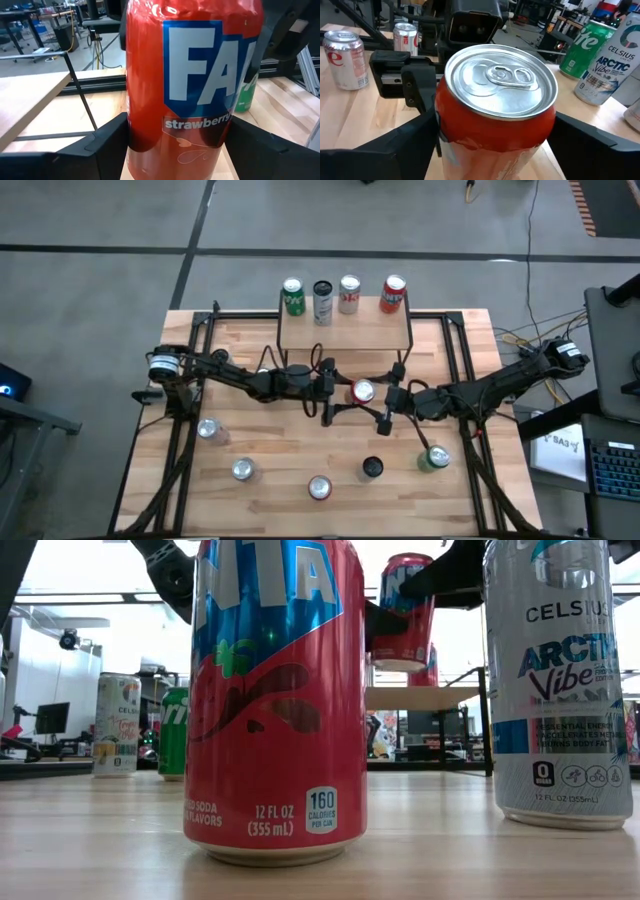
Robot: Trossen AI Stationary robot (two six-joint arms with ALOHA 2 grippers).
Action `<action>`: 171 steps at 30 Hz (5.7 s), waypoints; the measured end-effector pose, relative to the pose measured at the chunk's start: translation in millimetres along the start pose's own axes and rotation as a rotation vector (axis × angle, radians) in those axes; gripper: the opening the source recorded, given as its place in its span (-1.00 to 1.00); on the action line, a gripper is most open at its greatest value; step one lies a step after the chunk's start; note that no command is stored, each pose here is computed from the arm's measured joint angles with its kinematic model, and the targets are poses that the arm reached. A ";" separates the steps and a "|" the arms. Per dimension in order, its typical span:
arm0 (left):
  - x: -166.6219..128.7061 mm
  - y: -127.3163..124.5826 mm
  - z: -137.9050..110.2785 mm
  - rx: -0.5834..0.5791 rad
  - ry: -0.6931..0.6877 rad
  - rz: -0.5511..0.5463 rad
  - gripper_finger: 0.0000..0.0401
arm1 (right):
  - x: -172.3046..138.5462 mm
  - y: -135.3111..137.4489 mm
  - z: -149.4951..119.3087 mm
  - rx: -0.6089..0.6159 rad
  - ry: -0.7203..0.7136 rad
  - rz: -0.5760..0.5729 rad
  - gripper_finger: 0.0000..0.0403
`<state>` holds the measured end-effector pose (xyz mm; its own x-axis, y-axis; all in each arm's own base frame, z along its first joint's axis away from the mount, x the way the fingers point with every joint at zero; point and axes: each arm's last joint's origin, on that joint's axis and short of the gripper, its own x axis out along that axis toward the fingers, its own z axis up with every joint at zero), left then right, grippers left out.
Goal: Place canned beverage on shelf
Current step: Put the top orange soda can on the shelf aligned with the other orange soda can
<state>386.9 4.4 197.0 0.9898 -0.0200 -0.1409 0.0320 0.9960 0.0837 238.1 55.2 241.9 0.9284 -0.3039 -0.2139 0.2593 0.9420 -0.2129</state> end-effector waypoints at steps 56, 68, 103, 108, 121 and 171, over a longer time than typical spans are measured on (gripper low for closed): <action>-13.9 3.1 19.1 -0.031 -0.219 0.511 0.33 | 33.8 -9.1 14.6 0.164 -0.268 -0.372 0.73; -13.9 3.4 18.9 -0.030 -0.217 0.515 0.33 | 63.1 -4.2 30.9 0.080 -0.212 -0.511 0.72; -13.4 2.3 17.7 -0.036 -0.208 0.507 0.67 | 36.9 -24.8 56.6 0.096 -0.224 -0.576 0.43; -13.2 1.0 17.1 -0.036 -0.202 0.502 0.65 | 21.8 -40.1 63.2 0.097 -0.192 -0.592 0.43; -23.8 -2.6 36.8 0.010 -0.204 0.316 0.57 | 6.0 -94.7 52.7 0.229 -0.089 -0.456 0.44; -150.1 -1.8 44.9 0.061 -0.220 0.302 0.40 | 10.6 -100.2 5.4 0.231 -0.158 -0.419 0.44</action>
<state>244.5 1.7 262.2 0.9617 0.2493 0.1142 -0.2646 0.9529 0.1483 223.4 -41.6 266.1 0.7559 -0.6546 -0.0045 0.6543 0.7557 -0.0296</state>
